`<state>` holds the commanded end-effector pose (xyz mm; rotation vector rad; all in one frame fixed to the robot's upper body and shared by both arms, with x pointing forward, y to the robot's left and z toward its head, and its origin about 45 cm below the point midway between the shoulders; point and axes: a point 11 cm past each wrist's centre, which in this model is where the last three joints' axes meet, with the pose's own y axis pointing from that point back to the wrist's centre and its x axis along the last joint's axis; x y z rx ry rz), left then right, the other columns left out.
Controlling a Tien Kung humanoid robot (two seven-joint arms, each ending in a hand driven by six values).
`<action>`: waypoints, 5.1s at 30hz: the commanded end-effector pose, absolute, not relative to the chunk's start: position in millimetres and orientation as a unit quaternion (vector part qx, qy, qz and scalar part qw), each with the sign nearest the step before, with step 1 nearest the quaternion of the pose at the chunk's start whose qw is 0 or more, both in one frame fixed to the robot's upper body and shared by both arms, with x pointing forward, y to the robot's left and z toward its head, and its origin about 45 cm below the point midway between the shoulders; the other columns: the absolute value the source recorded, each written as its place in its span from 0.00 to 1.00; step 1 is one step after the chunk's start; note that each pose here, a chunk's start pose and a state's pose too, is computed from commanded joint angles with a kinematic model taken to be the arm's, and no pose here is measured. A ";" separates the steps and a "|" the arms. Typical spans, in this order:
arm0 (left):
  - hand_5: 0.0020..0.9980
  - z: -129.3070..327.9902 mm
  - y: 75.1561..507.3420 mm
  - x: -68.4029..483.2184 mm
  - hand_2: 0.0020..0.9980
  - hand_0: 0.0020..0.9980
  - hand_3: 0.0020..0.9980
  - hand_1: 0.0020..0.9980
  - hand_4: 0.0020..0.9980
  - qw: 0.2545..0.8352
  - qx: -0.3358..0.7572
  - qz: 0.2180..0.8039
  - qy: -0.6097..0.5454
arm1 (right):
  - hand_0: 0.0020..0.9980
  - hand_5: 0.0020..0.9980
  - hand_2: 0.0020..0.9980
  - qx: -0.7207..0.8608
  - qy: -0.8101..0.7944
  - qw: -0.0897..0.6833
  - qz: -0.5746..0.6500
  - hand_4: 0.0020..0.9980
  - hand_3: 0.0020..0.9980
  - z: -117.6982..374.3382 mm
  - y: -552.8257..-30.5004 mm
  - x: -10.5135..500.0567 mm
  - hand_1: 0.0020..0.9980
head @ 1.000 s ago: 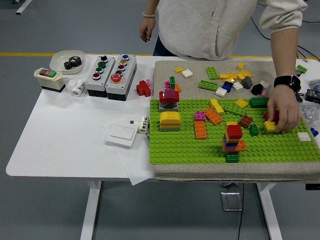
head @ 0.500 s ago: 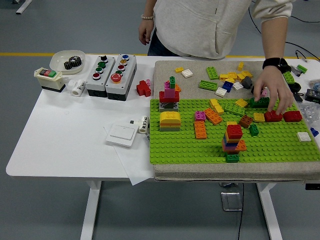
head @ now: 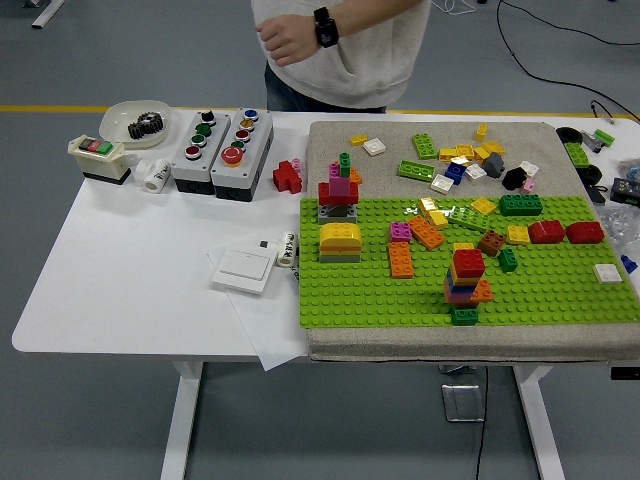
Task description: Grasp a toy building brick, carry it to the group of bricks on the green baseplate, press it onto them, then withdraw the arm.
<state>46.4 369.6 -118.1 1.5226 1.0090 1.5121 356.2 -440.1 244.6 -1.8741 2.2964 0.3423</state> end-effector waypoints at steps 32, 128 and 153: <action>0.66 -118.3 368.7 46.6 0.72 0.74 0.59 0.72 0.64 0.377 0.595 0.591 0.394 | 0.77 0.95 0.79 -0.624 0.768 0.080 0.122 1.00 0.83 241.4 -441.0 355.3 0.75; 0.67 -114.3 380.6 52.3 0.72 0.74 0.59 0.72 0.64 0.382 0.615 0.579 0.374 | 0.66 0.96 0.72 -0.635 0.752 0.099 0.148 1.00 0.75 236.8 -438.6 354.5 0.65; 0.67 -115.5 374.7 55.6 0.72 0.74 0.59 0.72 0.64 0.384 0.610 0.582 0.377 | 0.66 0.94 0.75 -0.625 0.761 0.103 0.140 1.00 0.75 242.1 -444.9 357.9 0.66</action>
